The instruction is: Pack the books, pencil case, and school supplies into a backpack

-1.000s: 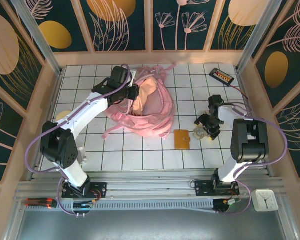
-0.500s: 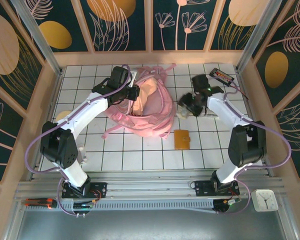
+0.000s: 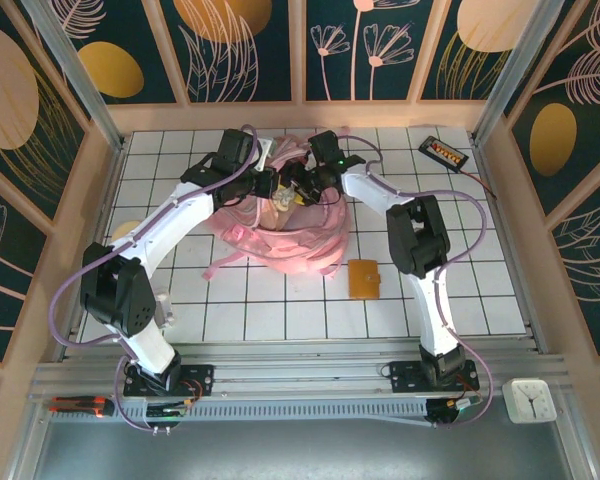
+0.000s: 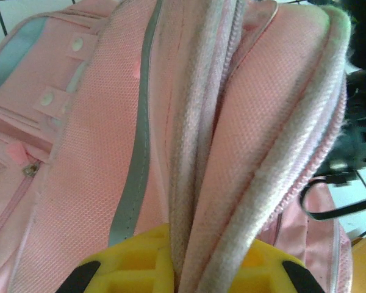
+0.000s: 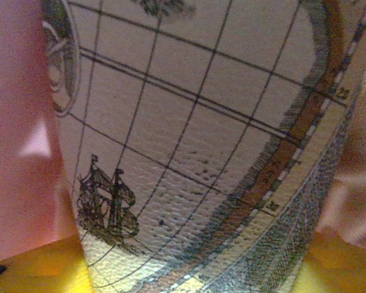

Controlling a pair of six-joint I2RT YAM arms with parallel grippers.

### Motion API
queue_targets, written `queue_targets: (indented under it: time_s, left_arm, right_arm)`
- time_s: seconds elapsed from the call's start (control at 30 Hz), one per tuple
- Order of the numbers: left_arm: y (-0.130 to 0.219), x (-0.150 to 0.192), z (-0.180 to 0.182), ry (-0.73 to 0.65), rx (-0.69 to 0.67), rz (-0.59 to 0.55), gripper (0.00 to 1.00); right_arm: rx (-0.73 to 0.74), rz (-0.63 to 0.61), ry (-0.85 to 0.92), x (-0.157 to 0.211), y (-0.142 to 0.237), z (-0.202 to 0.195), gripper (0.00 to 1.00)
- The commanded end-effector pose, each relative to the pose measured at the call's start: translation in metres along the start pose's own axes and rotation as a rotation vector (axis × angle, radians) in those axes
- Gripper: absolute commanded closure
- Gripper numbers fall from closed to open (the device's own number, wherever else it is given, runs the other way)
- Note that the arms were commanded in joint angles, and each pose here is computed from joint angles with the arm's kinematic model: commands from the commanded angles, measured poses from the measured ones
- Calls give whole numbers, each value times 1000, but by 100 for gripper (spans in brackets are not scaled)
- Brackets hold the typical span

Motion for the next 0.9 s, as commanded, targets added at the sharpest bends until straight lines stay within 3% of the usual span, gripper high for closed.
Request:
queue_targets:
  time_s: [0.0, 0.07, 0.17, 0.27, 0.37, 0.43, 0.53, 0.87]
  left_arm:
    - [44, -59, -61, -39, 270, -223, 100]
    - [44, -58, -62, -36, 286, -227, 100]
    - [37, -51, -58, -36, 273, -202, 100]
    - [24, -40, -48, -36, 229, -163, 100]
    - [17, -33, -34, -30, 146, -151, 100]
    - [13, -30, -26, -33, 104, -142, 90]
    - [11, -26, -23, -35, 88, -132, 82]
    - [11, -22, -25, 5, 120, -138, 79]
  right_arm:
    - [-50, 38, -107, 6, -29, -11, 39]
    - [-17, 55, -92, 8, -37, -18, 32]
    - [-1, 58, -13, 7, -30, -11, 11]
    - [-5, 52, 65, 7, -10, 0, 1]
    - [3, 47, 99, 14, 12, 2, 1]
    - [-4, 39, 102, 20, 30, 1, 1]
    - [-26, 13, 104, 30, 60, 5, 1]
    - [71, -87, 75, 52, 158, -28, 1]
Point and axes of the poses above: each hand's point on the last joint's axis, 136 mm out from that joint toward the fingers, its own y axis back along the fingers, its own z axis along the line the jaws close on, x = y × z, the point moved 3 cm from there along y, back along the fingers, and after that the axes turned 9 degrees about y, right-handed, at the moved point
